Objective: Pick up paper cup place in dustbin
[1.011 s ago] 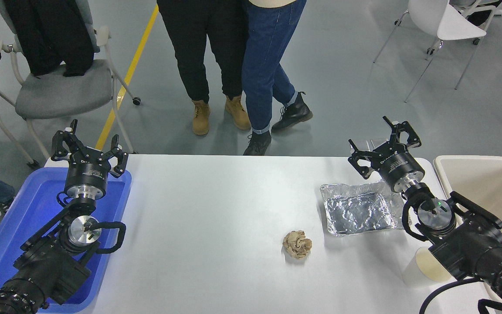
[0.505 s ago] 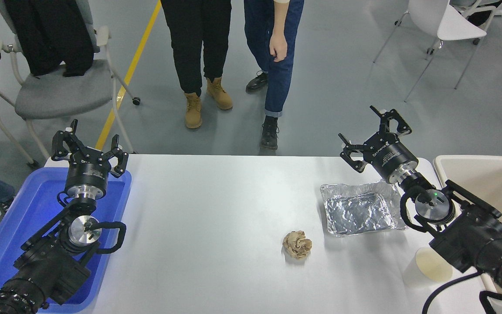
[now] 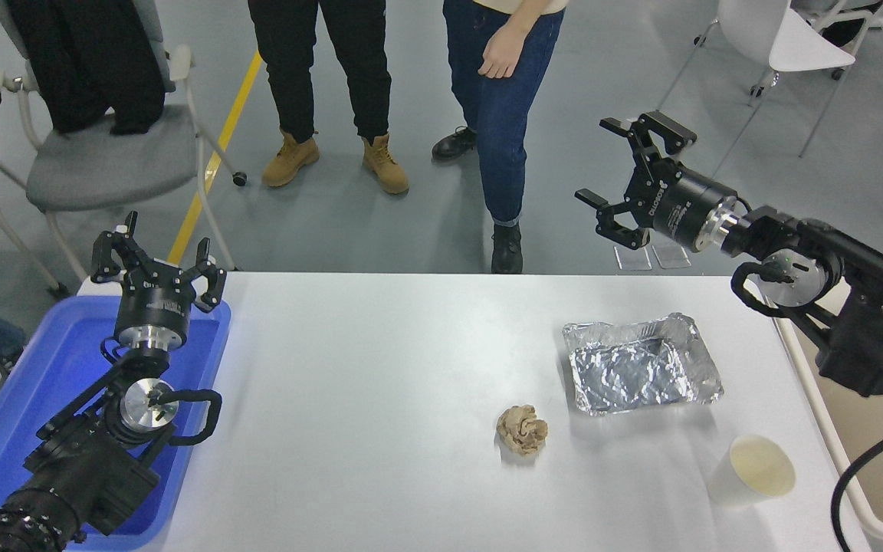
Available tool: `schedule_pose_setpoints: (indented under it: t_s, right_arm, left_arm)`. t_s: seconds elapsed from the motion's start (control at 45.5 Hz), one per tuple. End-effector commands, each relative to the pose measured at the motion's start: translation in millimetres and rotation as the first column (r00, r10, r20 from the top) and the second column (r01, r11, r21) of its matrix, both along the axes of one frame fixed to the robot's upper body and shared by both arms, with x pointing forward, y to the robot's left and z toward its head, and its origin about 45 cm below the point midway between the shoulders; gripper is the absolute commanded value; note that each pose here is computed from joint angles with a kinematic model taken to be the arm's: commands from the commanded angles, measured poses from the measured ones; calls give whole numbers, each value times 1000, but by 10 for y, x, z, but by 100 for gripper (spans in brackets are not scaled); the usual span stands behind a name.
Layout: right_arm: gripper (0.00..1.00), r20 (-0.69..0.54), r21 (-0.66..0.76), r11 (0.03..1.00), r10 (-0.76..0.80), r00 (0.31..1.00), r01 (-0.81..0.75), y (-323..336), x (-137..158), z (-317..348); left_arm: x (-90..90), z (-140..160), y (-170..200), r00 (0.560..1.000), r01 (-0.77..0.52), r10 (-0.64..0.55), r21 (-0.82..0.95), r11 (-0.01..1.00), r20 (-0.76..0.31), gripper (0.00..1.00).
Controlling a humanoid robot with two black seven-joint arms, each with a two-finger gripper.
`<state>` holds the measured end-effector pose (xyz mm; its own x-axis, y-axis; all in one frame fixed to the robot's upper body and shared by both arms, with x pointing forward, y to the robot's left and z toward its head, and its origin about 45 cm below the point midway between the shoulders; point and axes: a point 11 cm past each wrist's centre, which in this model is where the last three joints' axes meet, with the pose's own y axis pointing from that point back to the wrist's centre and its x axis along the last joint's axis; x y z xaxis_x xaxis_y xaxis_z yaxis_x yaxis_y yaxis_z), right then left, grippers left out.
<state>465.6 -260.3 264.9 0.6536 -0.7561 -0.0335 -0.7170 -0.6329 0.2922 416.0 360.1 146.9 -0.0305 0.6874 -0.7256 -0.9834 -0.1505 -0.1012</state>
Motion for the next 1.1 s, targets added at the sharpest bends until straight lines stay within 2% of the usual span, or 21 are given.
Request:
schedule_pose_setpoints:
  t_s: [0.0, 0.154, 0.286, 0.505, 0.659, 0.835, 0.945, 1.077]
  right_arm:
    - [100, -17, -435, 885, 176, 984, -166, -215, -106, 351]
    - [100, -77, -618, 730, 315, 946, -293, -188, -346, 602]
    - [100, -129, -701, 618, 381, 915, -356, -127, -496, 814]
    - [100, -335, -777, 387, 412, 847, -496, -149, -856, 889]
    - [100, -483, -774, 233, 383, 788, -588, -168, -1248, 1074]
    - [100, -559, -741, 185, 362, 746, -646, -146, -1490, 1293]
    - [100, -584, -696, 237, 363, 726, -678, -37, -1641, 1457]
    - [100, -543, -709, 280, 367, 755, -647, 127, -1635, 1629]
  left_arm:
    - [0, 1, -1, 1000, 1, -1, 0, 1000, 0, 99]
    - [-1, -2, 2, 1000, 0, 0, 1, 1000, -1, 99]
    - [0, 1, 0, 1000, 0, 0, -1, 1000, 0, 99]
    - [-1, 0, 5, 1000, -1, 1, 0, 1000, 0, 99]
    - [-6, -4, 14, 1000, -3, 3, 1, 1000, -1, 99]
    - [-4, 1, 13, 1000, -3, 3, 0, 1000, 0, 99]
    - [-6, -4, 15, 1000, -3, 3, 0, 1000, -1, 99]
    - [-5, -5, 10, 1000, -4, 4, -2, 1000, -1, 99]
